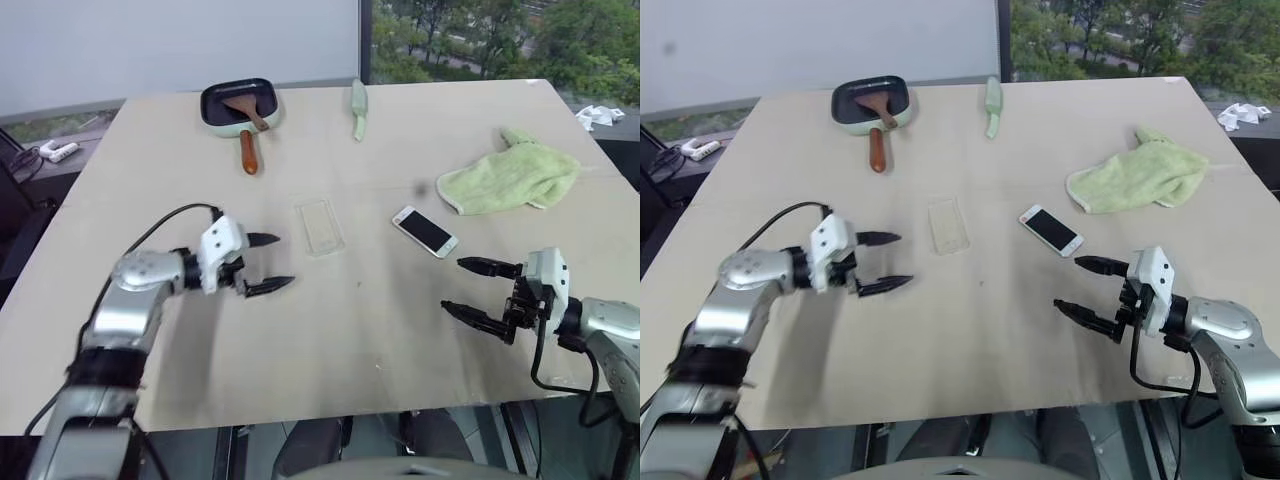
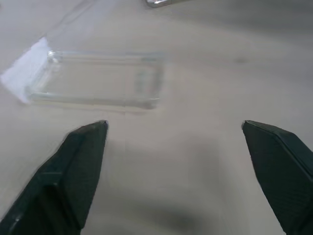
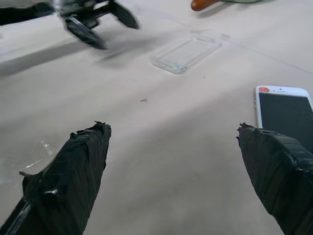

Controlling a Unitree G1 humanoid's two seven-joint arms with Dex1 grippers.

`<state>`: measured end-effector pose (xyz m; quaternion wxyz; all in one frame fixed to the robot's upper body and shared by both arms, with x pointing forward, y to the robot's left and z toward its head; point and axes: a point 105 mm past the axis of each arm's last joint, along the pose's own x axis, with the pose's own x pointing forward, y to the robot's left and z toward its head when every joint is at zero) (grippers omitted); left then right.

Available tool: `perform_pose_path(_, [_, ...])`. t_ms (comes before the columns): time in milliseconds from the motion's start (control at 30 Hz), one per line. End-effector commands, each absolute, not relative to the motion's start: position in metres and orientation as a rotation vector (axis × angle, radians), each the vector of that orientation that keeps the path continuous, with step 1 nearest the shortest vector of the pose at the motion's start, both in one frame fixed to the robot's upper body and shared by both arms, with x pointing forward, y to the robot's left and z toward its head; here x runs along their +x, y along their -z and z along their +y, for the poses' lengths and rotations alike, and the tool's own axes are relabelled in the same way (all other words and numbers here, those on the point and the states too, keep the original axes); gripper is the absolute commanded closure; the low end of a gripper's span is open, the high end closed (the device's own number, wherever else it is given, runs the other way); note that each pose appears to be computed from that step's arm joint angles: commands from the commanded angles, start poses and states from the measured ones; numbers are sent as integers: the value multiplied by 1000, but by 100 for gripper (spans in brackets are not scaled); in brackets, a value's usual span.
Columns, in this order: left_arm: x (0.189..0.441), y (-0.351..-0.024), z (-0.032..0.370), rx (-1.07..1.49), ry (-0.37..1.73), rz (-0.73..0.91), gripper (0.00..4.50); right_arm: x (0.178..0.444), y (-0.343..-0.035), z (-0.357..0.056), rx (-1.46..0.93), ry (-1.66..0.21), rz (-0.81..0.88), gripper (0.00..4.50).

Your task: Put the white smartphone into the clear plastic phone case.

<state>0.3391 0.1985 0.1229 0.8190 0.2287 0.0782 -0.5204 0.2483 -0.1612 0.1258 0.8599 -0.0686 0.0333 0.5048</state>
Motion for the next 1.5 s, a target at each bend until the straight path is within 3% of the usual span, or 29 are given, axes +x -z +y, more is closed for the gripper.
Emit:
perform_pose_path(33, [360, -120, 197, 588, 1179, 206, 1, 244, -137, -158, -172, -1027, 23, 0])
perform_pose_path(267, [392, -129, 187, 759, 1176, 280, 1, 236, -137, -164, -177, -952, 24, 0])
perform_pose_path(500, [383, -109, 176, 893, 1323, 421, 1, 232, -138, -169, -180, -895, 24, 0])
perform_pose_path(600, [378, -104, 175, 909, 1372, 465, 79, 233, -138, -174, -183, -883, 32, 0])
perform_pose_path(800, [374, -97, 178, 909, 1390, 500, 375, 236, -138, -173, -183, -890, 30, 0])
perform_pose_path(867, [374, -98, 179, 901, 1385, 499, 446, 237, -138, -173, -185, -894, 30, 0])
perform_pose_path(1500, [363, -132, 143, 615, 1505, 257, 446, 240, -136, -170, -184, -945, 41, 0])
